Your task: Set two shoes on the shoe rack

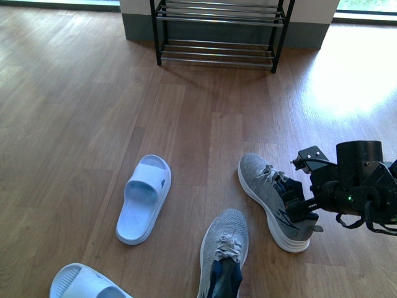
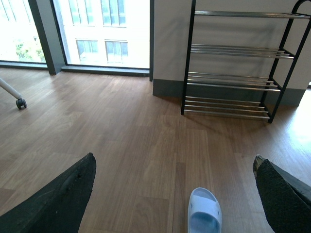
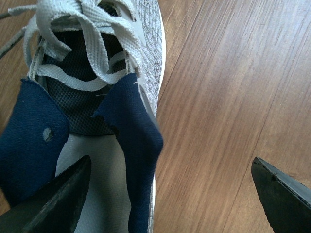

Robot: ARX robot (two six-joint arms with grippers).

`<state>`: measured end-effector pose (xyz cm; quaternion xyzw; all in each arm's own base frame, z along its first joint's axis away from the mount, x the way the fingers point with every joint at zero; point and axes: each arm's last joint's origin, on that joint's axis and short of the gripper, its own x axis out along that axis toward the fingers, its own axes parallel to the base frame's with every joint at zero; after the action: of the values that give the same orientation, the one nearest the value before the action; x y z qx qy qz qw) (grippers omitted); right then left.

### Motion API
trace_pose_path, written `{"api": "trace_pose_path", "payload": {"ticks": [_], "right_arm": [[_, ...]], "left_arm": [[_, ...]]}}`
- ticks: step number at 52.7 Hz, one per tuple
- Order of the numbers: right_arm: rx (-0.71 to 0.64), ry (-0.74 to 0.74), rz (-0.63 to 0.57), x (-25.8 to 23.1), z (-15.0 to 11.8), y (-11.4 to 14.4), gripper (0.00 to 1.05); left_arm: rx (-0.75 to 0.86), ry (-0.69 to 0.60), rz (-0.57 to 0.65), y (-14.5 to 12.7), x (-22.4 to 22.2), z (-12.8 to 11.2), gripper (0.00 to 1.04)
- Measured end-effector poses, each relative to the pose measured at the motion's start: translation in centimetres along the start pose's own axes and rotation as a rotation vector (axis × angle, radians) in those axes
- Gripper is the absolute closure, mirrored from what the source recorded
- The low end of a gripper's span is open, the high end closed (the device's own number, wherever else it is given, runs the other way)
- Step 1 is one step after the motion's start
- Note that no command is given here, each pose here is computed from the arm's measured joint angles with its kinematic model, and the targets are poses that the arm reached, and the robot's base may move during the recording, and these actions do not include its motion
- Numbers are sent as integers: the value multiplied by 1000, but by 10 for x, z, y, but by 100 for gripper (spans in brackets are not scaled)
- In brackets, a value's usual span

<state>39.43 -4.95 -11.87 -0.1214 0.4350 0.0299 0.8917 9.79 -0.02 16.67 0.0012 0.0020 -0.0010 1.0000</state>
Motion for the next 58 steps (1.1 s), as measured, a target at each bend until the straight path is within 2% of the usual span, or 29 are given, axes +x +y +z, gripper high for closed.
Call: {"api": "trace_pose_path", "payload": {"ticks": [5, 12, 20, 31, 37, 42, 49, 58], "right_arm": [[-1, -2, -2, 3, -2, 4, 10], [3, -10, -11, 6, -2, 3, 26], [14, -22, -24, 9, -3, 3, 47], [41, -15, -40, 6, -9, -5, 89], [43, -2, -53, -4, -13, -11, 104], [63, 5, -78, -21, -12, -26, 103], [106, -4, -133, -53, 3, -53, 103], [176, -126, -216, -139, 36, -103, 103]], "left_arm": [[0, 0, 0, 0, 0, 0, 9], [0, 0, 0, 0, 0, 0, 9], [0, 0, 0, 0, 0, 0, 9], [0, 0, 0, 0, 0, 0, 9], [0, 0, 0, 0, 0, 0, 9], [0, 0, 0, 0, 0, 0, 9], [0, 0, 0, 0, 0, 0, 9], [0, 0, 0, 0, 0, 0, 9]]}}
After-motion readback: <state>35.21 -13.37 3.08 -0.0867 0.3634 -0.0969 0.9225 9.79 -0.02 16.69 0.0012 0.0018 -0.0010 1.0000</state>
